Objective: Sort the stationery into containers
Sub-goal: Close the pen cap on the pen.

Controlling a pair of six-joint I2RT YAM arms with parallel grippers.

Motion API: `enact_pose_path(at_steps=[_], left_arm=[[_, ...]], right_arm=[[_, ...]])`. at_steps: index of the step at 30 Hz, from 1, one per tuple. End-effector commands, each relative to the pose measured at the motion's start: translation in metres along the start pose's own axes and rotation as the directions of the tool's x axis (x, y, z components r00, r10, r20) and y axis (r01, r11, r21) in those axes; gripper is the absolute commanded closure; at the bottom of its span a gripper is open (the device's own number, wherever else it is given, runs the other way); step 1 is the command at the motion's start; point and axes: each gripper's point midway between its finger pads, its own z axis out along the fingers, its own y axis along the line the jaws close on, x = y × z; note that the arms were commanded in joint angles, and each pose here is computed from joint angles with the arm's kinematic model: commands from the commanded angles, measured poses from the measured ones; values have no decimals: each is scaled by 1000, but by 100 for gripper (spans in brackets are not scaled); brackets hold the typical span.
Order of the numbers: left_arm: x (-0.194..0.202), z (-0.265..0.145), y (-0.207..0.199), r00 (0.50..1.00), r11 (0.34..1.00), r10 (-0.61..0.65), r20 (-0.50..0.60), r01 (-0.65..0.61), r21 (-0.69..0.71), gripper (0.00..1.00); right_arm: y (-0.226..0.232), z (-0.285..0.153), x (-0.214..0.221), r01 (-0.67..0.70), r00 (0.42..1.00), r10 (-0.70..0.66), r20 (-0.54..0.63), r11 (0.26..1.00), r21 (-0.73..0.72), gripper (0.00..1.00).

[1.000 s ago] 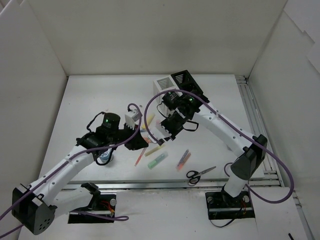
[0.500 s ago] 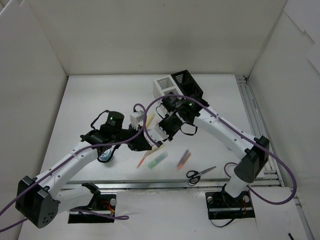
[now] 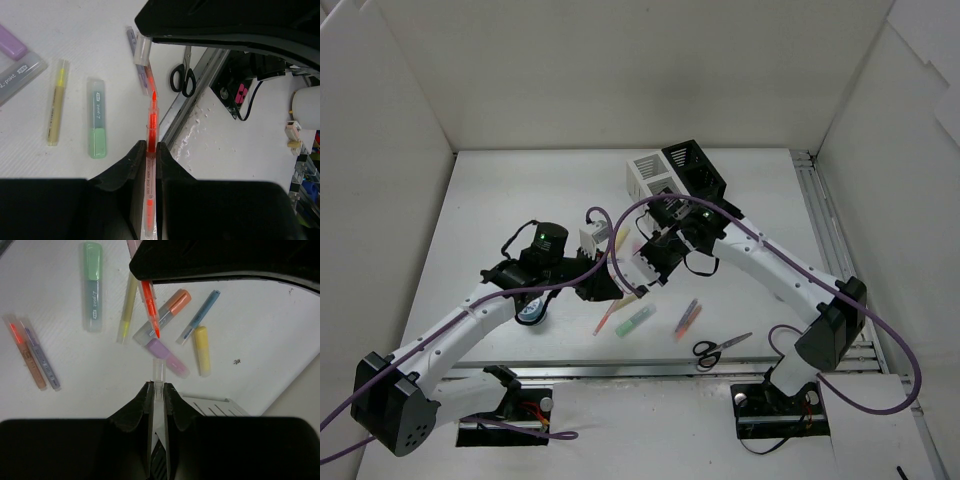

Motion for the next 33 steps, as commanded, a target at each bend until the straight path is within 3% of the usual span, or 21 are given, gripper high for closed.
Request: enact_pose_path(at_steps=[1, 25, 33], left_arm=[[-22, -7, -10, 996, 998, 56, 74, -57, 11, 100], [-22, -10, -14, 994, 997, 64, 87, -67, 24, 100], [-22, -13, -15, 992, 997, 74, 102, -76, 18, 100]], right_arm=[[-1, -19, -16, 49, 999, -49, 7, 997, 55, 100], [-12, -10, -33, 72, 996, -77, 54, 993, 92, 100], [-3, -3, -29, 88, 996, -88, 3, 994, 59, 100]])
